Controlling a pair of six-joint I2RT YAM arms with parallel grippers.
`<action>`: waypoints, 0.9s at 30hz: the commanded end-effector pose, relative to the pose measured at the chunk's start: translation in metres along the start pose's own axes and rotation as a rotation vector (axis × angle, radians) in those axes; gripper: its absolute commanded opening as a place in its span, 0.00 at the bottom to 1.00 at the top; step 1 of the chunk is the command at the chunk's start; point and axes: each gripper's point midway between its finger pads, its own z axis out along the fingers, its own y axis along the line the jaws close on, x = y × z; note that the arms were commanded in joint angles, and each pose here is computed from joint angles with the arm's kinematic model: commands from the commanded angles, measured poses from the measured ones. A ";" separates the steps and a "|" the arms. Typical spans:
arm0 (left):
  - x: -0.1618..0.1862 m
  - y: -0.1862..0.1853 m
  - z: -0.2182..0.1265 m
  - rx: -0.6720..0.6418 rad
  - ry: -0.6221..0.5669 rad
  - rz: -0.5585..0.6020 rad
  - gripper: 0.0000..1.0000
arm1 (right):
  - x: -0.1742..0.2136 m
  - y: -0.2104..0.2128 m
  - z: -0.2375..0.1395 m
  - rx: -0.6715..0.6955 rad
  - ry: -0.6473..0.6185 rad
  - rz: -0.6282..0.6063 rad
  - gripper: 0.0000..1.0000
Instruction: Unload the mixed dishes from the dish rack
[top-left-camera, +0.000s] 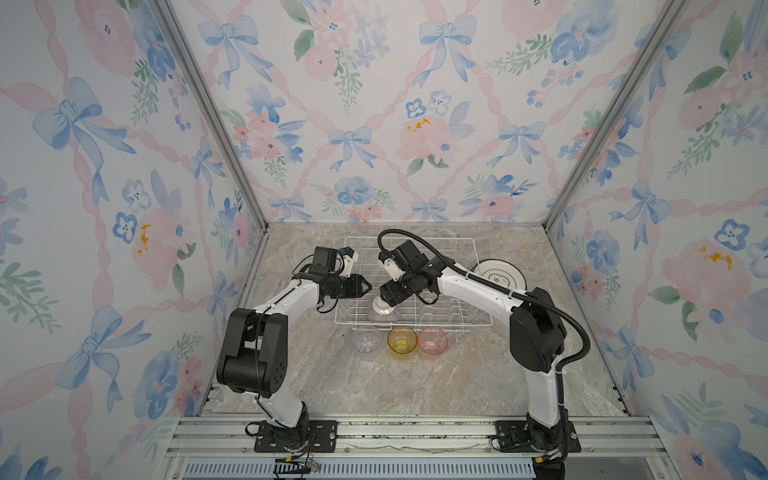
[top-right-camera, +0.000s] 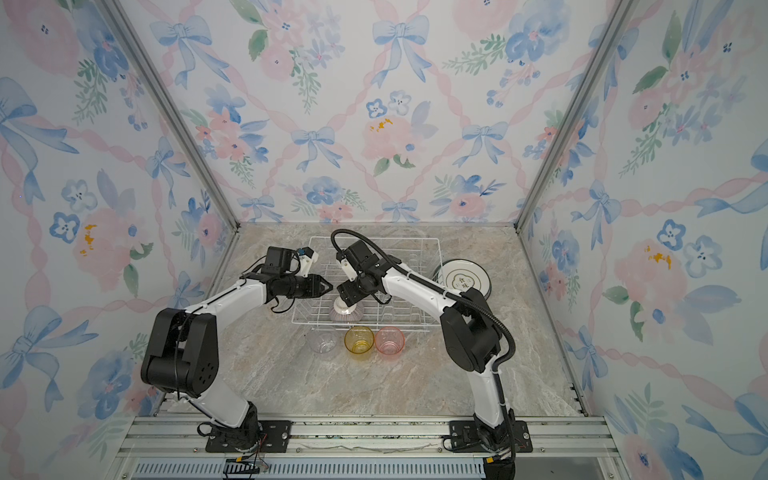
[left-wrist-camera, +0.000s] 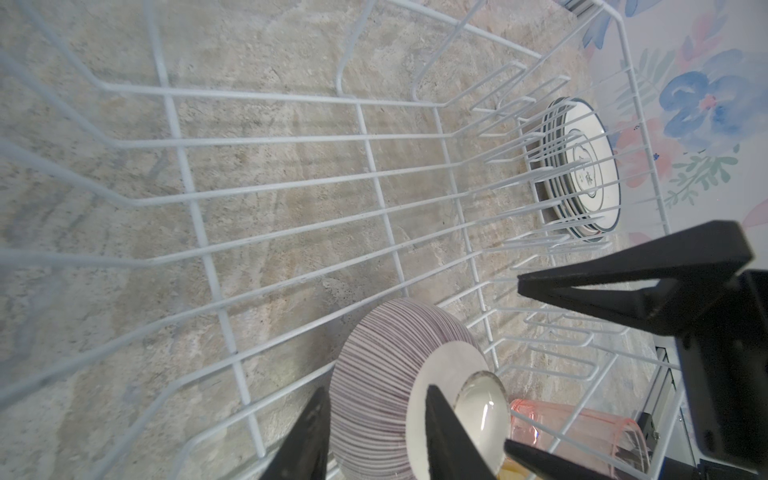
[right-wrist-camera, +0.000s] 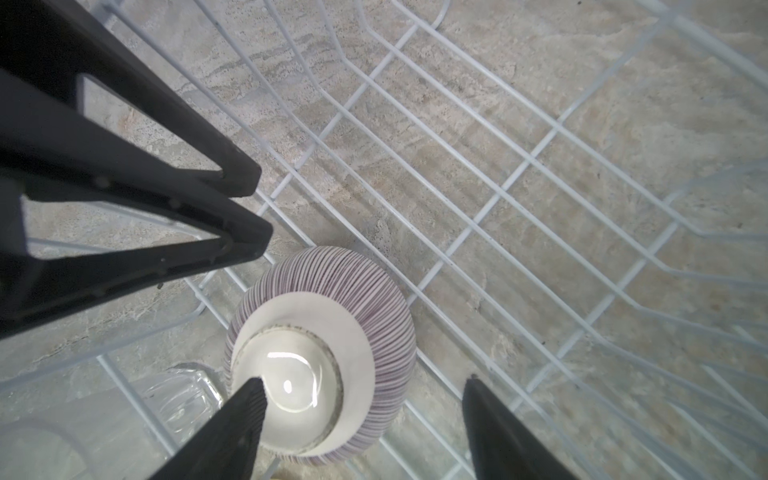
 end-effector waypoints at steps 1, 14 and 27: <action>0.011 0.003 0.003 0.006 0.029 -0.027 0.39 | 0.011 0.009 -0.004 -0.001 0.034 -0.036 0.76; 0.010 0.000 0.001 -0.003 0.021 -0.016 0.39 | 0.024 0.032 0.005 -0.029 0.086 -0.075 0.76; 0.010 0.001 0.002 -0.003 0.021 -0.012 0.39 | 0.026 0.034 0.019 0.009 0.147 -0.125 0.69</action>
